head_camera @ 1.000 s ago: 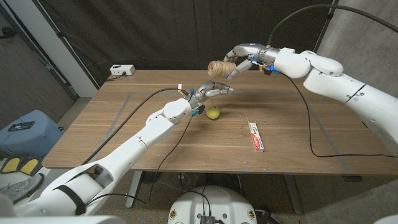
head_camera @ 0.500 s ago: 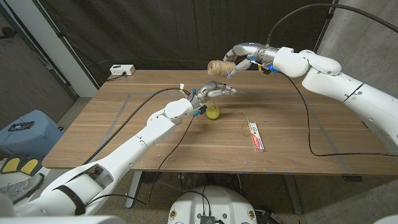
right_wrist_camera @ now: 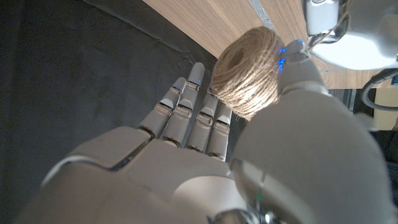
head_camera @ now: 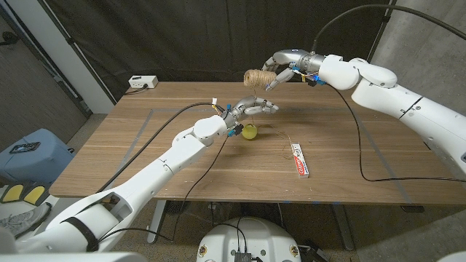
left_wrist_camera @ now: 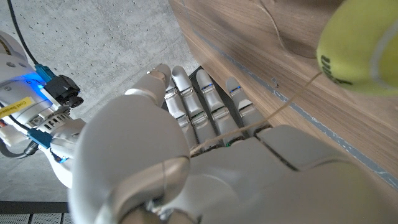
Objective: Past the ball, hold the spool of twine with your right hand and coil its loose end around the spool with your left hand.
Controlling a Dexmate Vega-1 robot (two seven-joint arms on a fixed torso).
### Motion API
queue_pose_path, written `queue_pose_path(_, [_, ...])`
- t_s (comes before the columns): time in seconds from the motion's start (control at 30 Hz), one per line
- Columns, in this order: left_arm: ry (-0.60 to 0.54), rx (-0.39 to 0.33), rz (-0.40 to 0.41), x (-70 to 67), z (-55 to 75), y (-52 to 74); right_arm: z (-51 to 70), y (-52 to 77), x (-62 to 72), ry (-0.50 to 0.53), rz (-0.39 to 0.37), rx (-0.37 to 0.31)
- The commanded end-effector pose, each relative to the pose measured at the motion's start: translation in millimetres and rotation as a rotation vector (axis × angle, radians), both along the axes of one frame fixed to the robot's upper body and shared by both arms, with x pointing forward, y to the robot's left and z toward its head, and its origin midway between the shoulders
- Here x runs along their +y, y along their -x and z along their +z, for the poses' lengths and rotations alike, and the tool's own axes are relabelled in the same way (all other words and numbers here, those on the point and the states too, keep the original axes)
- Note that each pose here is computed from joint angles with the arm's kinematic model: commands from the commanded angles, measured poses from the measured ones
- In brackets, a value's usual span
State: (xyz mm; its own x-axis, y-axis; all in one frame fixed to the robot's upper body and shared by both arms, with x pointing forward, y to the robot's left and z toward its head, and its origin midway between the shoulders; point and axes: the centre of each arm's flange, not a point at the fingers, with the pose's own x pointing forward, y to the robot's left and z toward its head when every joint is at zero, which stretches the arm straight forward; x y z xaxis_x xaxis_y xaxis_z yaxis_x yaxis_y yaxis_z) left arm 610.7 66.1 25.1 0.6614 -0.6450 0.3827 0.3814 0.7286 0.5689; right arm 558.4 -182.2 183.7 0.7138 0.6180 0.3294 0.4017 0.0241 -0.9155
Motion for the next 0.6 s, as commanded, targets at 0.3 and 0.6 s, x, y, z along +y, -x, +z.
queue_pose_path(0.3, [-0.041,-0.002,-0.021,-8.1,4.8,4.4,1.1,-9.0,2.1,0.000,-0.048,-0.026])
queue_pose_path(0.6, [-0.049,0.000,-0.032,-13.9,6.4,6.9,0.3,-12.8,4.4,0.003,-0.062,-0.031])
